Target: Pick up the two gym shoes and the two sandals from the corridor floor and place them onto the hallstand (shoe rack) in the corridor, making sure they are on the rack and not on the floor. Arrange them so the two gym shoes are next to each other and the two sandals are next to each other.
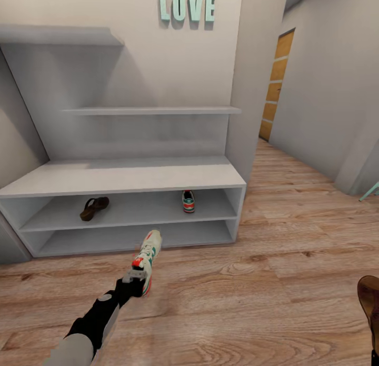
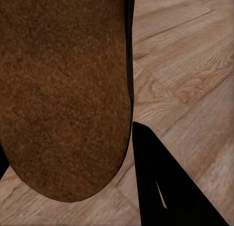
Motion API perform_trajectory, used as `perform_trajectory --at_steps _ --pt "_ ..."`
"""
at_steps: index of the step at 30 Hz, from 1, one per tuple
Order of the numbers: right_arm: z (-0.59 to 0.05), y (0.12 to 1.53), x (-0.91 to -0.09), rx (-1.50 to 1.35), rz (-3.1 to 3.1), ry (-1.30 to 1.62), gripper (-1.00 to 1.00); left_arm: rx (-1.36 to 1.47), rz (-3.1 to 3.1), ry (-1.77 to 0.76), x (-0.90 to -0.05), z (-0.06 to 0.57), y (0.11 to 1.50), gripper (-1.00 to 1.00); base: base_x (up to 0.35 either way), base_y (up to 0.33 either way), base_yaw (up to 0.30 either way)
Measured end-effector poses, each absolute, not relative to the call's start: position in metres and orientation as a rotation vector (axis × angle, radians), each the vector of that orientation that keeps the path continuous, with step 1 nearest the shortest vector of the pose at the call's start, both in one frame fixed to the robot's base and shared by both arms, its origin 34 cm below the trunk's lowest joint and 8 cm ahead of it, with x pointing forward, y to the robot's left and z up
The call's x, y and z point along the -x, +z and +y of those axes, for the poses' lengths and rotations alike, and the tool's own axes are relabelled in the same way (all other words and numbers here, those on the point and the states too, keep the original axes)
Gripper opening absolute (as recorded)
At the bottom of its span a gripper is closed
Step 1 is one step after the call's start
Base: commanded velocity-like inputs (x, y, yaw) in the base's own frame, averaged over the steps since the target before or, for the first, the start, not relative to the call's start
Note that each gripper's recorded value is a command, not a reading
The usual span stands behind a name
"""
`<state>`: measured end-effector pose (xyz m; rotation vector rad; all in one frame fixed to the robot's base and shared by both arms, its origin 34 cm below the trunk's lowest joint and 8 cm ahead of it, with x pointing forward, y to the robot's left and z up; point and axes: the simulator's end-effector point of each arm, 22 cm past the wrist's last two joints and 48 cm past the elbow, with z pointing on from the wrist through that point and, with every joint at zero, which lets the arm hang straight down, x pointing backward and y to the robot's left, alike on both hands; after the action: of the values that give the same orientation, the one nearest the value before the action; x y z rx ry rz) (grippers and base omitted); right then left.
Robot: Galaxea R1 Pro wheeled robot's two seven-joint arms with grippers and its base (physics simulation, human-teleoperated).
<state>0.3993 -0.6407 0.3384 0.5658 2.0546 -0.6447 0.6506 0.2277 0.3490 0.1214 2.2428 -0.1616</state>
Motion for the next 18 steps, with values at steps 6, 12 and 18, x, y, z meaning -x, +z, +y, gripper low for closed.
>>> perform_trajectory --at_steps 6,12,18 --pt "-0.639 0.337 -0.399 -0.567 2.058 -0.642 -1.00 -0.106 2.237 -0.148 -0.691 0.233 0.388 -1.00 0.000 0.000 0.000" --pt "-0.638 0.337 -0.400 -0.562 2.060 -0.639 -1.00 -0.082 2.246 -0.137 -0.705 0.236 0.409 -1.00 0.000 0.000 0.000" --pt "-0.638 0.337 -0.400 -0.561 2.059 -0.640 -1.00 -0.067 2.287 -0.140 -0.714 0.236 0.420 -1.00 0.000 0.000 0.000"
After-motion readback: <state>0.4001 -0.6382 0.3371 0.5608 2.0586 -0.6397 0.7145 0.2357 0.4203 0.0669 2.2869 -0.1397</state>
